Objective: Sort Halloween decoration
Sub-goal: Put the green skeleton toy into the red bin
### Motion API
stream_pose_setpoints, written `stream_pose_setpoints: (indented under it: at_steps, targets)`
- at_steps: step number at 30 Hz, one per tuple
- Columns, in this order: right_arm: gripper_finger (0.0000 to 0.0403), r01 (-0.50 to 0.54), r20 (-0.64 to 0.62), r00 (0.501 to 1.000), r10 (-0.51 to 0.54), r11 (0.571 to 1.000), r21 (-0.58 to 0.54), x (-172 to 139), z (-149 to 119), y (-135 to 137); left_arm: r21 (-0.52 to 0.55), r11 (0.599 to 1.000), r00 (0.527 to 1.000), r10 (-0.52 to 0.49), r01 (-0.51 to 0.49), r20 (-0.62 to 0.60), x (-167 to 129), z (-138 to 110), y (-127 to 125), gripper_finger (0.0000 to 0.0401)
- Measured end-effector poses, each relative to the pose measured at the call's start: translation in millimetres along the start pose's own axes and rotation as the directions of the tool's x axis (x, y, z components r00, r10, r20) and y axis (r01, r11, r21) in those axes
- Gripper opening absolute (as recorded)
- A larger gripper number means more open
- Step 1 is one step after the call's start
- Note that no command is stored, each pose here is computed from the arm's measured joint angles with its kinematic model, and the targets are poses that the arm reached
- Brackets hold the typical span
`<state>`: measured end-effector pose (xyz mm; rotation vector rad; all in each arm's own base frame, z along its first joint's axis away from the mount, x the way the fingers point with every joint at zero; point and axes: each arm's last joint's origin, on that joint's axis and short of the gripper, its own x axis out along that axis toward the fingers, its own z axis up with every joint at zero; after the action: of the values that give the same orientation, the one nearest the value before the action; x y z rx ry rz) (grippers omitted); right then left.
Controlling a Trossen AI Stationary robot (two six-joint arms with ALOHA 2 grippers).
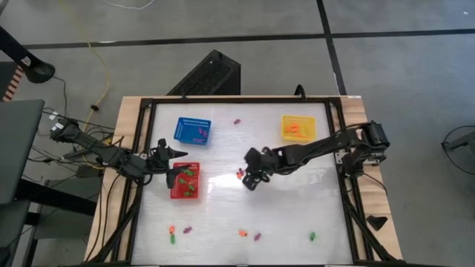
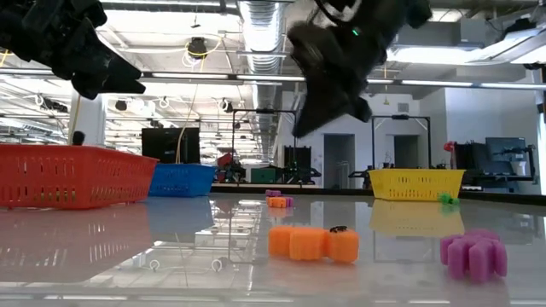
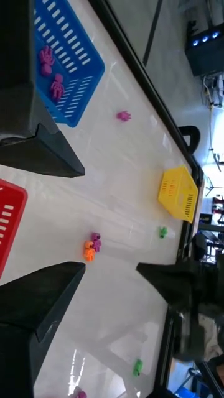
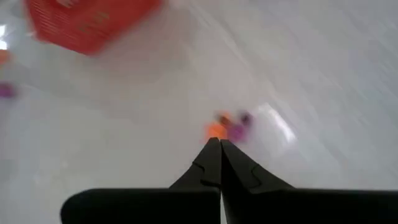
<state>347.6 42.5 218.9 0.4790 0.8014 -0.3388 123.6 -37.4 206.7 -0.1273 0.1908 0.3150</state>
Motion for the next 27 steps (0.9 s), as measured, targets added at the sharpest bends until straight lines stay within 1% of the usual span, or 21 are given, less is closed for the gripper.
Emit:
stream_pose_setpoints:
  at_steps: [2, 3, 4, 6, 8, 11, 13, 14, 15, 20, 22, 24, 27]
  targets:
    - [0.0022, 0.018, -0.033, 0.999, -0.018, 1.000, -0.010, -1, 4, 4, -0.011, 1.000, 1.000, 0.000, 0.000, -0.001, 0, 0, 0, 0.0226]
    - [0.0027, 0.046, -0.080, 0.996, -0.047, 0.999, -0.018, -1, 3, 3, -0.014, 1.000, 1.000, 0.000, 0.000, 0.000, 0, 0, 0, 0.0226]
    - [0.0035, 0.088, -0.134, 0.987, -0.090, 0.996, -0.027, -4, 2, 2, -0.014, 1.000, 1.000, 0.000, 0.000, -0.001, 0, 0, 0, 0.0226]
    - [0.0052, 0.197, -0.244, 0.949, -0.202, 0.979, -0.047, -12, -3, -5, -0.010, 1.000, 1.000, 0.001, -0.001, -0.005, 0, -1, 0, 0.0226]
    - [0.0069, 0.351, -0.324, 0.880, -0.347, 0.935, -0.047, -21, -10, -18, -0.007, 1.000, 1.000, 0.002, -0.002, -0.006, 0, -1, 0, 0.0226]
    - [0.0090, 0.556, -0.410, 0.738, -0.535, 0.827, -0.078, -35, -21, -39, 0.000, 1.000, 1.000, 0.004, -0.004, -0.012, 0, -1, 0, 0.0226]
    - [0.0102, 0.639, -0.432, 0.665, -0.609, 0.763, -0.093, -42, -27, -51, 0.004, 1.000, 1.000, 0.005, -0.005, -0.016, 0, -2, 1, 0.0226]
    - [0.0109, 0.662, -0.444, 0.640, -0.627, 0.743, -0.095, -44, -30, -57, 0.007, 1.000, 1.000, 0.005, -0.005, -0.016, 0, -2, 1, 0.0226]
    - [0.0116, 0.676, -0.455, 0.625, -0.635, 0.731, -0.093, -46, -33, -64, 0.009, 1.000, 1.000, 0.005, -0.005, -0.016, 0, -2, 1, 0.0226]
    - [0.0154, 0.702, -0.479, 0.616, -0.625, 0.711, -0.024, -49, -50, -99, 0.003, 1.000, 1.000, 0.004, -0.004, -0.017, 0, -2, 1, 0.0226]
    - [0.0171, 0.704, -0.473, 0.632, -0.614, 0.710, 0.019, -52, -57, -112, -0.006, 1.000, 1.000, 0.004, -0.004, -0.017, 0, -2, 1, 0.0226]
    - [0.0188, 0.691, -0.453, 0.666, -0.592, 0.719, 0.077, -54, -63, -122, -0.007, 1.000, 1.000, 0.005, -0.005, -0.017, 0, -2, 1, 0.0226]
    - [0.0210, 0.646, -0.399, 0.735, -0.548, 0.745, 0.166, -57, -69, -132, -0.002, 1.000, 1.000, 0.006, -0.006, -0.021, 0, -3, 1, 0.0226]
